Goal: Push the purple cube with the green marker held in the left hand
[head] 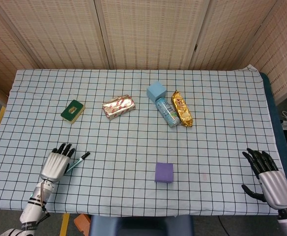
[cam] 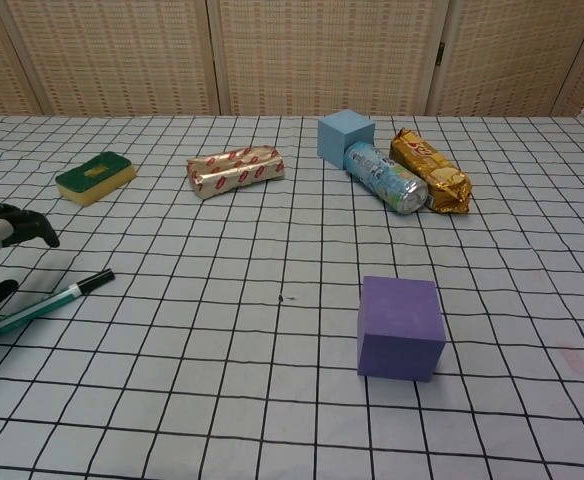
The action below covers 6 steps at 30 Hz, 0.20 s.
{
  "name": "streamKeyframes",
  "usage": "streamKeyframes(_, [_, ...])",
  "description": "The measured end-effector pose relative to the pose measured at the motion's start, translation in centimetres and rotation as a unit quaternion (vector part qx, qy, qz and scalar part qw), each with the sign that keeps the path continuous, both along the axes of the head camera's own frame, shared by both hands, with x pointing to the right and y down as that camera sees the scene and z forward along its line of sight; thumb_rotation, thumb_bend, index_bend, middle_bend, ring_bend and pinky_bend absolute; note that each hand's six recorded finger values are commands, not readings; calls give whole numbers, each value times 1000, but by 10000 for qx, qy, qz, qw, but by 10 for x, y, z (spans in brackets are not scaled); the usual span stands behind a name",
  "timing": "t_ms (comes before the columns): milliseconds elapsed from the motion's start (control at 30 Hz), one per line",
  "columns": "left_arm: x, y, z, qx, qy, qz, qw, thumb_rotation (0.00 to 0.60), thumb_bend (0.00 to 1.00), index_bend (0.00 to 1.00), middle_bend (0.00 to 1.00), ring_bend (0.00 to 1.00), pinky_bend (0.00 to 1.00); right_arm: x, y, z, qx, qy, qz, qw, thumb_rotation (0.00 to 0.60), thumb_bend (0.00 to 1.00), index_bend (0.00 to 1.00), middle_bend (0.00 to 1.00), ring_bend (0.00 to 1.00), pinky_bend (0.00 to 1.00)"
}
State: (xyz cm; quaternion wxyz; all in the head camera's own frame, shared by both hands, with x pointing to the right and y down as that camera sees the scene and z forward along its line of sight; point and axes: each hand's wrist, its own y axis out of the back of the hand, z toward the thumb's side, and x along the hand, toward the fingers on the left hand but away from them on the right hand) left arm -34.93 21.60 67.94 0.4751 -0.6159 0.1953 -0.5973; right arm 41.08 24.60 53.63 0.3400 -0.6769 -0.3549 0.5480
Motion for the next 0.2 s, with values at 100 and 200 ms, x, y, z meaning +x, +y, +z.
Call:
streamKeyframes(100, [-3, 2, -25, 158, 399, -81, 9990, 600, 408, 107, 22, 0, 162, 1, 0, 0, 9, 12, 28, 10000, 600, 127, 0, 0, 0, 0])
streamKeyframes(200, [-14, 10, -50, 200, 816, -280, 9961, 600, 394, 48, 4, 0, 140, 3, 1, -1, 5, 31, 31, 10000, 600, 127, 0, 0, 0, 0])
